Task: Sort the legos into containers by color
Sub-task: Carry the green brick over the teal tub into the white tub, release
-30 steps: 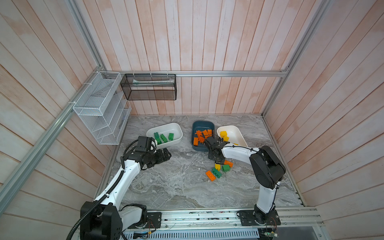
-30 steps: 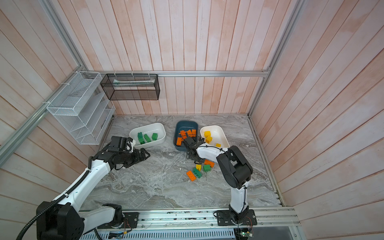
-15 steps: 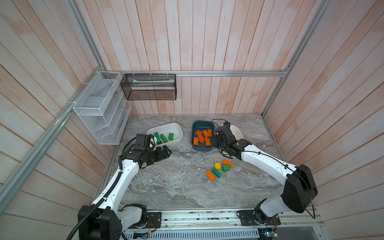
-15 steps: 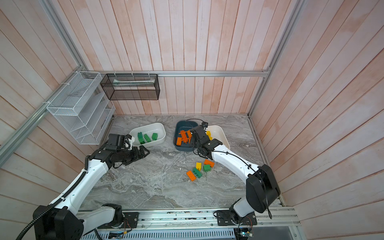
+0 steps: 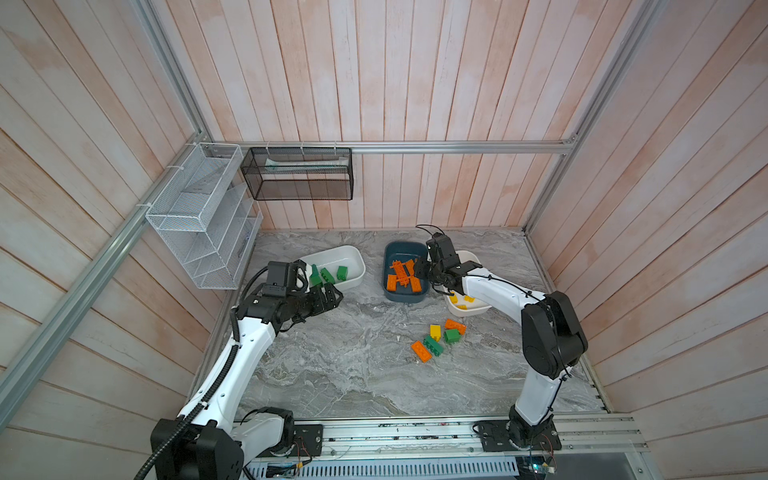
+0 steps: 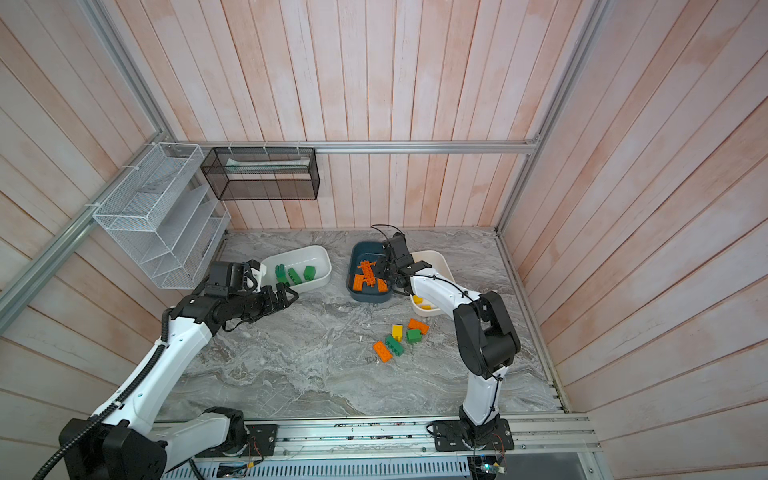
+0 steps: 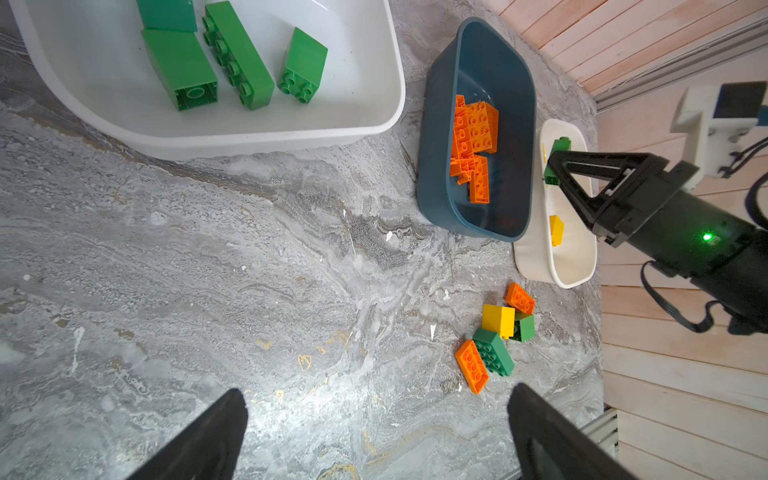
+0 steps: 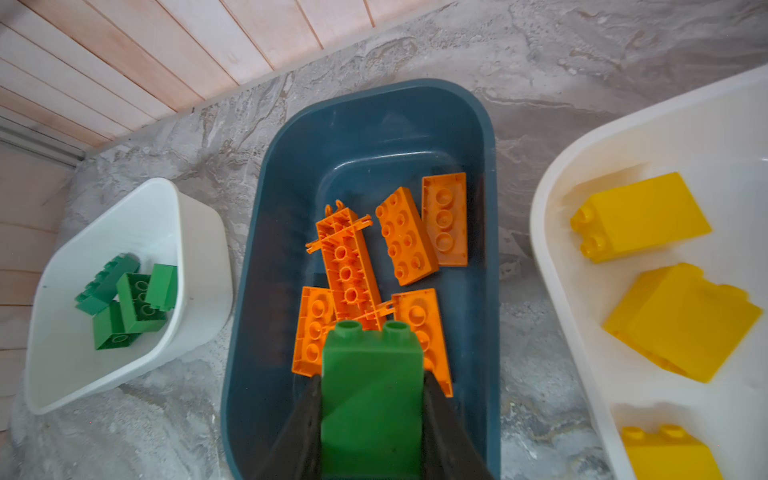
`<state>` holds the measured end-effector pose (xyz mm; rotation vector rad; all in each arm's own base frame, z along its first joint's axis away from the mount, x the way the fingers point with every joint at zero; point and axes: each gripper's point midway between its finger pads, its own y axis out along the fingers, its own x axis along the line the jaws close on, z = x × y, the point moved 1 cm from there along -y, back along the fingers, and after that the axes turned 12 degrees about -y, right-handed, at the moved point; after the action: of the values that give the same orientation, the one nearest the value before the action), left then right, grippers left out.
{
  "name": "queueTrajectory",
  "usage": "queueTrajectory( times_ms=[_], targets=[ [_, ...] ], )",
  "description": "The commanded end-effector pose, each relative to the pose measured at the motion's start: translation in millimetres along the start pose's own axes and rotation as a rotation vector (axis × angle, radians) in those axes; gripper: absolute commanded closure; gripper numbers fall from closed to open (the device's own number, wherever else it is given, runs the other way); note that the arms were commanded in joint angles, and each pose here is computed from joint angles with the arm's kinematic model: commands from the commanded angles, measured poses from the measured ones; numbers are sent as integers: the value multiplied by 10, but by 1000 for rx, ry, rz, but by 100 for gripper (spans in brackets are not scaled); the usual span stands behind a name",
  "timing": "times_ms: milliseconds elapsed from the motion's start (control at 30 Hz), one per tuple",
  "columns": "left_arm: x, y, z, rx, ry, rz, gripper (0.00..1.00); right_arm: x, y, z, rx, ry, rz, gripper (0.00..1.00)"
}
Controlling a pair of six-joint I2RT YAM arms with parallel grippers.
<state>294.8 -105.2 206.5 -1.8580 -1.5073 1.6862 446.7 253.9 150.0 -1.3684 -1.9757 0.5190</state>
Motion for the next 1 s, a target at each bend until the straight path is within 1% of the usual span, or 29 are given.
queueTrajectory(
  times_ms=[0,133,233,333,533,633,700,800,900,967],
  targets=[
    [-56,-92,-27,-18,-1,16,0,254,-44,-111,-28,-30,-139,80],
    [-39,-116,-53,-32,0,-2,0,454,-29,-74,-11,-59,-225,80],
    [-12,-118,-60,-35,-2,-16,0,779,17,-123,-21,-117,-291,80],
    [-2,-125,-59,-33,-5,-22,0,1115,144,-159,-26,-151,-355,80],
    [38,-172,-32,-41,-6,-39,0,1681,549,-134,-12,-223,-432,80],
    [54,-194,-13,-42,-7,-44,0,1921,764,-117,-8,-292,-432,80],
    [71,-210,-2,-44,-8,-50,0,1947,971,-67,7,-305,-402,78],
    [88,-221,7,-45,-8,-55,0,1930,1194,-92,-3,-324,-338,74],
    [100,-206,20,-42,-14,-52,0,1931,1328,-150,-27,-347,-302,66],
    [91,-199,15,-41,-14,-47,0,1971,1305,-223,-40,-377,-307,58]
  ],
)
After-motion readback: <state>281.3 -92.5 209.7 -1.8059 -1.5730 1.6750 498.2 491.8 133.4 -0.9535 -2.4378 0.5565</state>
